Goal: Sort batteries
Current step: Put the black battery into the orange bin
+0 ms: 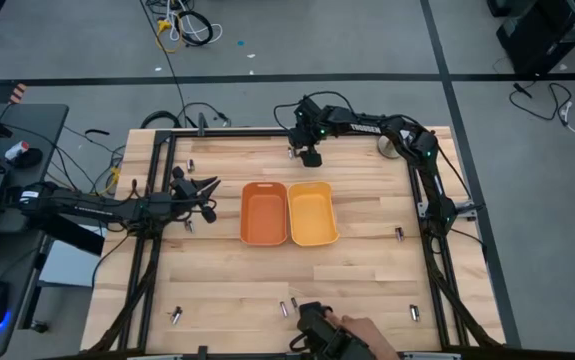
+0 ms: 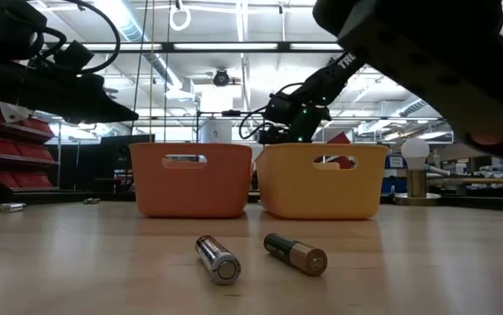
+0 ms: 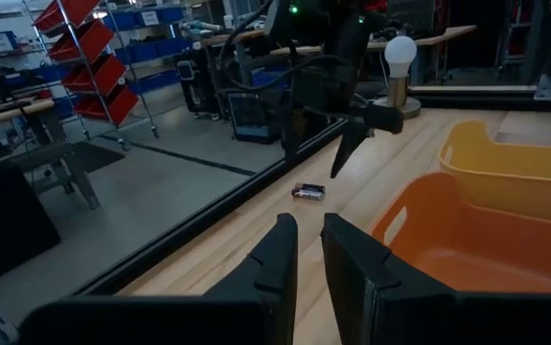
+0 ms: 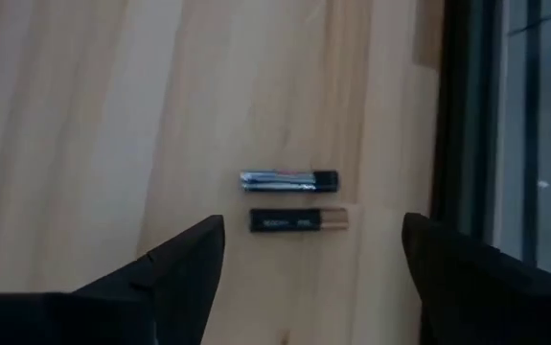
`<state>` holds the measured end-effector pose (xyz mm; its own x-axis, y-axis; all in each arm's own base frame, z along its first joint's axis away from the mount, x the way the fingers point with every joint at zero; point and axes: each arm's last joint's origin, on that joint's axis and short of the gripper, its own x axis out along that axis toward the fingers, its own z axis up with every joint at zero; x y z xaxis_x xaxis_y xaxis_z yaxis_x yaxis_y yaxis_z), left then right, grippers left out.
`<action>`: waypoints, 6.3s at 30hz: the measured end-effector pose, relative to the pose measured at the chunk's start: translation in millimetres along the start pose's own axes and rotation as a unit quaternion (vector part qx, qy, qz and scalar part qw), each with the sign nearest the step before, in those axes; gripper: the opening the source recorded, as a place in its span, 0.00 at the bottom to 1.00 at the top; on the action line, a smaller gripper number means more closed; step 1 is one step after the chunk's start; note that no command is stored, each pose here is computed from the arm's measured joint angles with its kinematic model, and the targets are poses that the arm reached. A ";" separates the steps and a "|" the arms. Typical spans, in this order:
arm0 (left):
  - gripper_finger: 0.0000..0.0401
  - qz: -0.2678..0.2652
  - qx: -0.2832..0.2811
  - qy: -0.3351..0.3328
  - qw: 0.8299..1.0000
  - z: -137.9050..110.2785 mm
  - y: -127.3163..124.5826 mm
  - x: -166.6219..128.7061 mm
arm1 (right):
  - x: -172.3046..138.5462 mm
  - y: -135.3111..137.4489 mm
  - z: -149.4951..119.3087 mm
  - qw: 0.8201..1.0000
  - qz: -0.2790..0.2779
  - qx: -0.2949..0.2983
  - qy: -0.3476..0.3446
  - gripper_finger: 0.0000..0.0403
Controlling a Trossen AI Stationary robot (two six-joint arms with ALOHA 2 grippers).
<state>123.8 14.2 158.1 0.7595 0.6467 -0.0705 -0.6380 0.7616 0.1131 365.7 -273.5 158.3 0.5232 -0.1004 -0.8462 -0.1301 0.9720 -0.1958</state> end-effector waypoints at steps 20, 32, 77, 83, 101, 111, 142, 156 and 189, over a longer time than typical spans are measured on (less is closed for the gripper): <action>0.13 0.010 0.007 -0.007 1.000 1.7 0.9 0.2 | 25.9 -7.6 -17.9 0.999 0.025 0.024 -0.009 0.77; 0.13 0.014 0.003 -0.011 1.000 2.8 1.3 0.3 | 24.0 -8.8 -26.1 0.997 0.059 0.037 -0.013 0.68; 0.13 0.015 -0.004 -0.018 1.000 4.5 1.5 0.3 | 9.9 -16.2 -16.4 0.996 0.038 0.062 -0.043 0.32; 0.13 0.016 0.003 -0.018 1.000 4.7 1.5 0.3 | 15.5 -3.0 -0.5 0.998 0.024 0.050 -0.035 0.38; 0.13 0.016 -0.012 -0.024 1.000 6.1 1.7 0.2 | 16.8 1.6 -3.5 0.988 -0.026 0.148 0.041 0.33; 0.13 0.015 -0.047 -0.019 0.999 4.5 1.1 0.7 | 5.2 -11.5 13.5 0.983 -0.095 0.151 0.034 0.31; 0.38 -0.047 -0.049 0.172 0.983 70.9 73.7 159.3 | 1.5 -8.5 7.3 0.995 0.013 0.096 0.013 0.30; 0.31 -0.159 0.043 0.211 0.963 37.7 97.5 249.4 | -0.4 -13.0 2.7 0.991 0.043 0.129 -0.013 0.29; 0.22 -0.226 0.056 0.266 0.935 47.8 100.6 308.1 | -10.1 -22.6 -77.7 0.942 0.175 0.285 0.032 0.07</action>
<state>299.8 288.1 195.2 0.7582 0.2117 -0.6167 -0.2273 0.9723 0.0543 297.9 -311.0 132.7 0.4779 0.2523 -0.8414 0.1985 0.9021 0.3832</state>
